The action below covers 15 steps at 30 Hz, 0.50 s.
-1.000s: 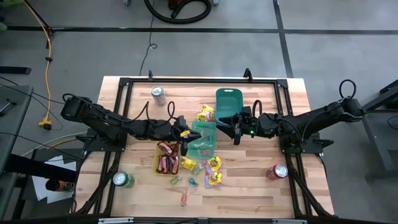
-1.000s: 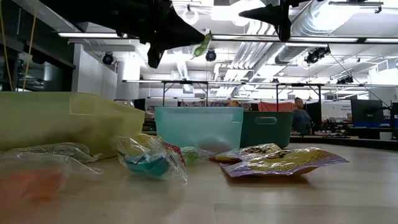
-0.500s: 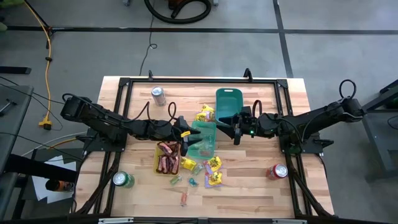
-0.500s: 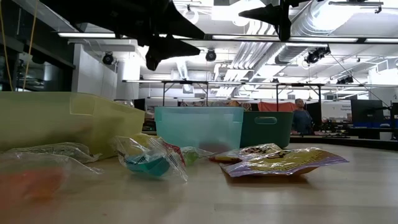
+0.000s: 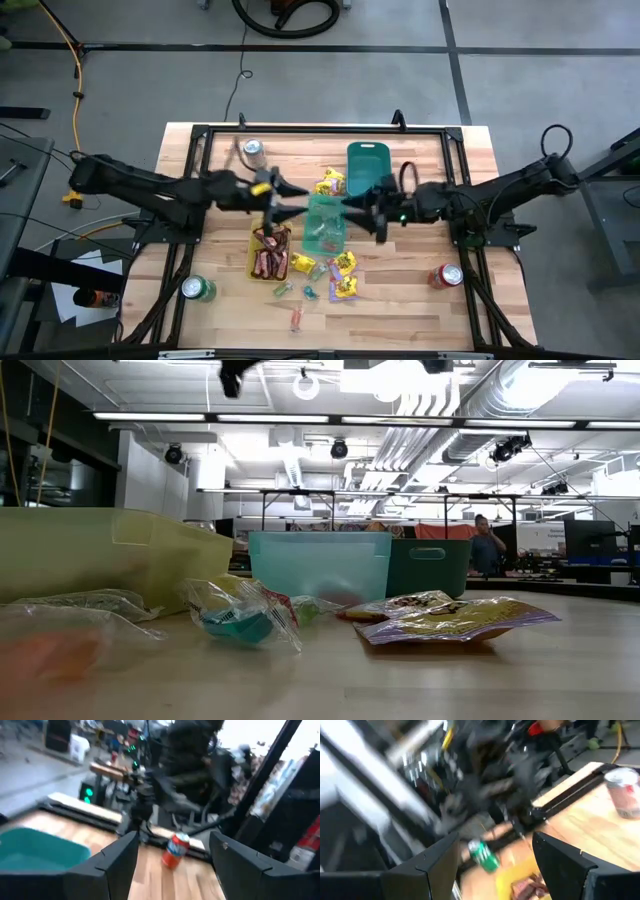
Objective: Sort candy
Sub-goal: Put the green gummy into the light blue bin
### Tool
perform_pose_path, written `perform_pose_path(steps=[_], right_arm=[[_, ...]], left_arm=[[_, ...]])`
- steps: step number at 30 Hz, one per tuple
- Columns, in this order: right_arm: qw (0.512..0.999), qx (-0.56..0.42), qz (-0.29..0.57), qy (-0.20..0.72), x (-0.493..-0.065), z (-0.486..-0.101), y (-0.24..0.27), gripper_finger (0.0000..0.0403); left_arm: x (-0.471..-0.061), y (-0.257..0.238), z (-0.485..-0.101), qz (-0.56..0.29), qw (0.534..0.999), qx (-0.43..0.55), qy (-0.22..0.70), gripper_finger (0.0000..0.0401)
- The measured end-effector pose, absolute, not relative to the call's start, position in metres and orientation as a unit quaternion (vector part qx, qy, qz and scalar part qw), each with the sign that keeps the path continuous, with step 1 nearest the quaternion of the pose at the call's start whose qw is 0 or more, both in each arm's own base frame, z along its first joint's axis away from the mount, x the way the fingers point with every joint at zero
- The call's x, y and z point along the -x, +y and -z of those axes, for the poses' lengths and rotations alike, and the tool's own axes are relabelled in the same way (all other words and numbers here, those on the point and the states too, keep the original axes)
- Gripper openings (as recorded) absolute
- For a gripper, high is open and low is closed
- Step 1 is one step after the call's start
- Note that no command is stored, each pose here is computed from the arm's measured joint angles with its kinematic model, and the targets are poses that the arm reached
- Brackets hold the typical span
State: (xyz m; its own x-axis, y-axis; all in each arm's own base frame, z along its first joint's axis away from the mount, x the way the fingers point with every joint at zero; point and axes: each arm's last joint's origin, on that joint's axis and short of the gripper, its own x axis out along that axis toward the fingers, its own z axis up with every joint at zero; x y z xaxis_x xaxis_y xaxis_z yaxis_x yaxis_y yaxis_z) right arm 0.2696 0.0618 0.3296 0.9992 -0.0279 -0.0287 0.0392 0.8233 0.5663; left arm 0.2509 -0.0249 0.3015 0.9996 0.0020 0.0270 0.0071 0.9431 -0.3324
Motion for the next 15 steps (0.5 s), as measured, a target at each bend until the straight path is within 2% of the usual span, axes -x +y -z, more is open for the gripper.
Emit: perform_pose_path(steps=[4, 7, 11, 15], right_arm=[[0.980, -0.137, 0.008, 0.141, -0.298, -0.347, 0.088, 0.0245], [0.971, -0.036, -0.005, 0.234, -0.319, -0.346, 0.106, 0.0245], [0.945, 0.030, -0.021, 0.324, -0.347, -0.325, 0.124, 0.0245], [0.914, 0.080, -0.081, 0.390, -0.373, -0.291, 0.139, 0.0245]], left_arm=[[-0.223, -0.020, -0.326, -0.026, 0.985, 0.158, -0.059, 0.0232], [-0.209, -0.017, -0.337, -0.039, 0.982, 0.162, -0.088, 0.0232], [-0.197, -0.016, -0.345, -0.040, 0.979, 0.165, -0.108, 0.0232], [-0.196, -0.015, -0.344, -0.042, 0.981, 0.164, -0.095, 0.0232]])
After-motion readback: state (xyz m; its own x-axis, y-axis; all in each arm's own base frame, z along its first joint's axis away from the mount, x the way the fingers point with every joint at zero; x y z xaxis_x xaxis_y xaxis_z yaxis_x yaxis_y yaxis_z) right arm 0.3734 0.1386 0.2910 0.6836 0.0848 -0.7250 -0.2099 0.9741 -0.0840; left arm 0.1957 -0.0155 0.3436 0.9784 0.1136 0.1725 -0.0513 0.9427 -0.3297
